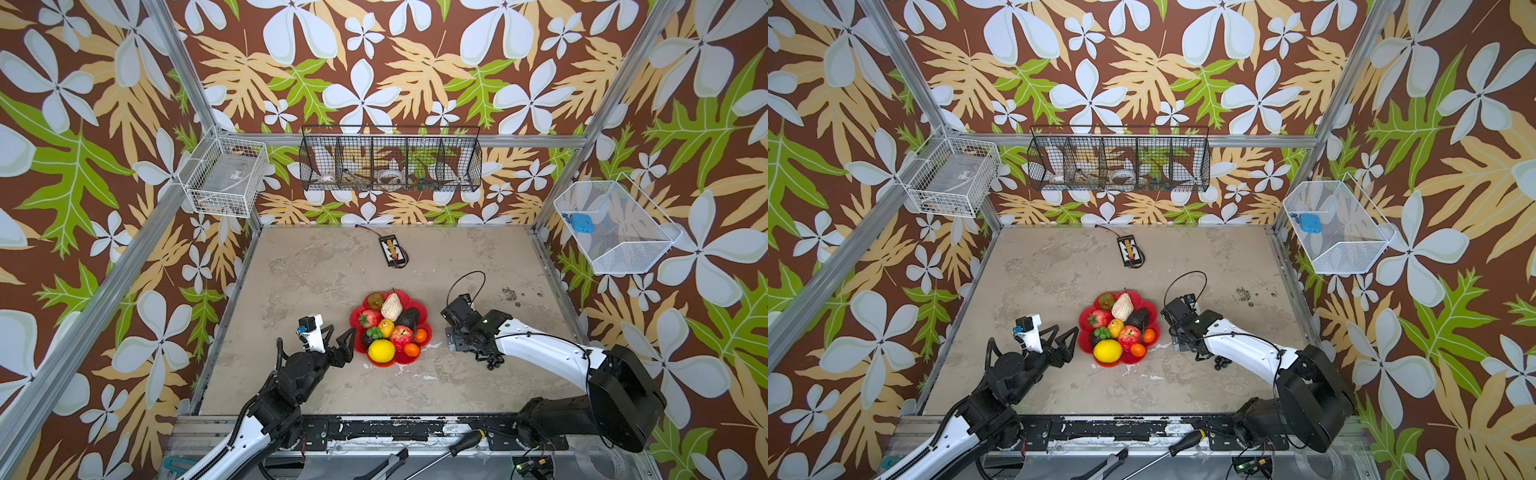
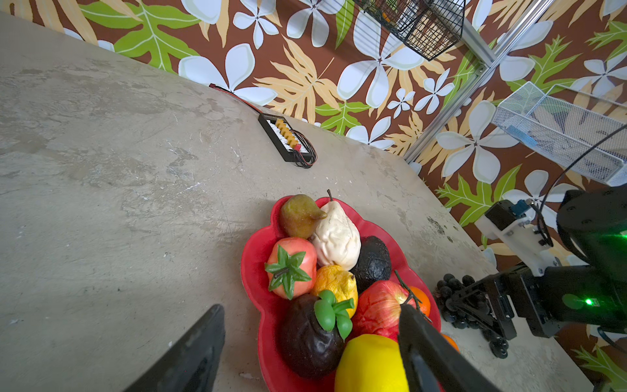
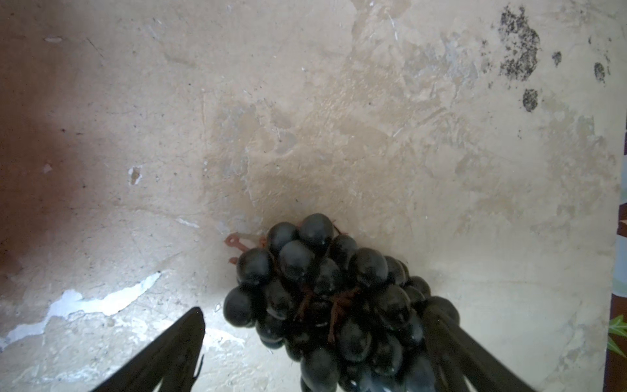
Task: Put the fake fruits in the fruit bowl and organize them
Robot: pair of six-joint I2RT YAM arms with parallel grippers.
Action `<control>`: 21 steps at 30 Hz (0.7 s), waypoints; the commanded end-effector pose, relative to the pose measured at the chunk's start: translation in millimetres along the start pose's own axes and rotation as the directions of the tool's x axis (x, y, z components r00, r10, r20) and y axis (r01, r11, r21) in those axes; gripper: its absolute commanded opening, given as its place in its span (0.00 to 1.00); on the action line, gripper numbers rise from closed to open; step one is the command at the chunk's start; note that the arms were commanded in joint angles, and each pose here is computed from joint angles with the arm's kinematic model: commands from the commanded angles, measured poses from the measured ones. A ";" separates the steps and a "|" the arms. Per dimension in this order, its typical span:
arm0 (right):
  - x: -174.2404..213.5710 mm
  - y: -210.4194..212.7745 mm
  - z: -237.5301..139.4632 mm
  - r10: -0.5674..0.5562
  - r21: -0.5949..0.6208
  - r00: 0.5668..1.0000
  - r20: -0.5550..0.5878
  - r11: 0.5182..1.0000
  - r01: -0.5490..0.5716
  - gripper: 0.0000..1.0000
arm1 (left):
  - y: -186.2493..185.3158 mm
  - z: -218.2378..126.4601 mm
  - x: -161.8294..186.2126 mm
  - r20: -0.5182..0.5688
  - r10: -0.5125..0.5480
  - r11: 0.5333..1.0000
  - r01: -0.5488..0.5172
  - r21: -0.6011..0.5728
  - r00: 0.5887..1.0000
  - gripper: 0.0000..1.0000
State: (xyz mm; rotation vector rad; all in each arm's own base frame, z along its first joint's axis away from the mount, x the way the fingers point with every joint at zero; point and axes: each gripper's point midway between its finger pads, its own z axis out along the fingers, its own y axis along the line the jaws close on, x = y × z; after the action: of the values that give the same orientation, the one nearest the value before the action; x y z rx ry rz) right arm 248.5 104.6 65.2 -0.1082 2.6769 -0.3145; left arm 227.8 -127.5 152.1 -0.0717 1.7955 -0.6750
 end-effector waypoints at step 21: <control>28.4 -30.5 10.2 0.121 0.196 0.992 0.020 0.973 -0.122 0.99 | -2.9 -0.2 -5.0 0.017 -0.014 1.000 0.014 0.011 1.000 0.81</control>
State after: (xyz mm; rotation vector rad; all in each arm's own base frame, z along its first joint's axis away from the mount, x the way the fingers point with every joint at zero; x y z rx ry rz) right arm 216.0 71.6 46.1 0.1343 2.6633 -0.4859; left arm 227.8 -127.5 152.0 -0.0786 1.7965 -0.6808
